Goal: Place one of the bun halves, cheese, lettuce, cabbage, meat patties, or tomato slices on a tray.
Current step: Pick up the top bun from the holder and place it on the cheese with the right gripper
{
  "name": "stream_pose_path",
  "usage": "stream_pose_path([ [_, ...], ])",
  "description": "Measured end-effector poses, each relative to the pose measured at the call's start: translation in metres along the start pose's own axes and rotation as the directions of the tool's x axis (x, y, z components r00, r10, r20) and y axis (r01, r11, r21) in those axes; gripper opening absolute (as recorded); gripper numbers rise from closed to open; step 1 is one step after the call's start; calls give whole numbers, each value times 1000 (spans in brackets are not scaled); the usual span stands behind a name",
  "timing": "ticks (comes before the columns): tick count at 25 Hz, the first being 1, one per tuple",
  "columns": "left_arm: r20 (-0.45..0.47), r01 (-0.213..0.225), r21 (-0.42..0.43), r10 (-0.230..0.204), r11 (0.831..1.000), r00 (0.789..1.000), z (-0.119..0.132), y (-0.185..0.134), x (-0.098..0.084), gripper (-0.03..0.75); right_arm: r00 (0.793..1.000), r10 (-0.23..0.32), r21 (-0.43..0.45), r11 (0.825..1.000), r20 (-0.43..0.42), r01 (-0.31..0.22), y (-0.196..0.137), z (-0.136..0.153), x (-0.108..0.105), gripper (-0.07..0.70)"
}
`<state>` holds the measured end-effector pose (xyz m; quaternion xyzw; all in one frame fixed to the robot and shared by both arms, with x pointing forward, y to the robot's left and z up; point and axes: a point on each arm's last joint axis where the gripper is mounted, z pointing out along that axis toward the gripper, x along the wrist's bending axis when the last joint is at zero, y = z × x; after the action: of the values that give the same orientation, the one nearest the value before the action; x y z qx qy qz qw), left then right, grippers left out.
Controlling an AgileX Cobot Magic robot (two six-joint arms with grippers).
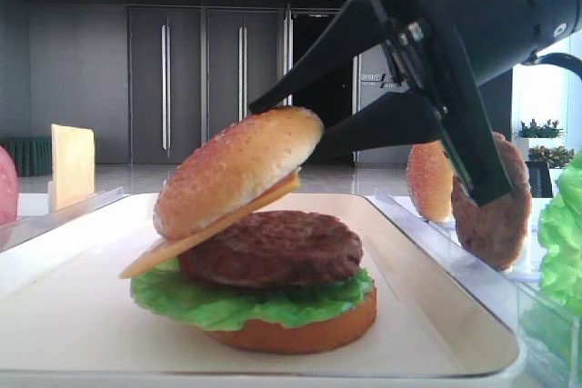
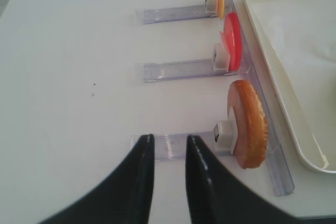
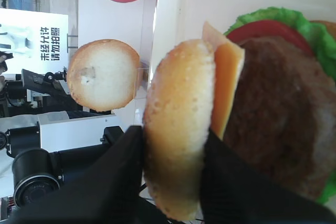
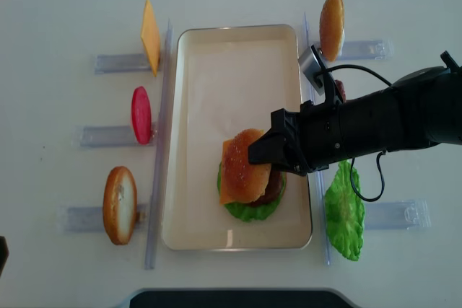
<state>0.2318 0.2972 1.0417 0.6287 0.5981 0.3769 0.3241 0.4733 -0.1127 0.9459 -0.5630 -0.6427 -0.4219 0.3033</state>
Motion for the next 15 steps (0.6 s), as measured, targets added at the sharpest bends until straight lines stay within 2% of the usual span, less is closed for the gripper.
stream_pose_path([
  [11, 0, 0, 0, 0, 1000, 1000, 0, 0, 0, 158, 1000, -1, 20, 1000, -31, 2, -2, 0, 3, 229],
  [15, 0, 0, 0, 0, 1000, 1000, 0, 0, 0, 158, 999, -2, 32, 999, -50, 4, -3, 0, 5, 314],
])
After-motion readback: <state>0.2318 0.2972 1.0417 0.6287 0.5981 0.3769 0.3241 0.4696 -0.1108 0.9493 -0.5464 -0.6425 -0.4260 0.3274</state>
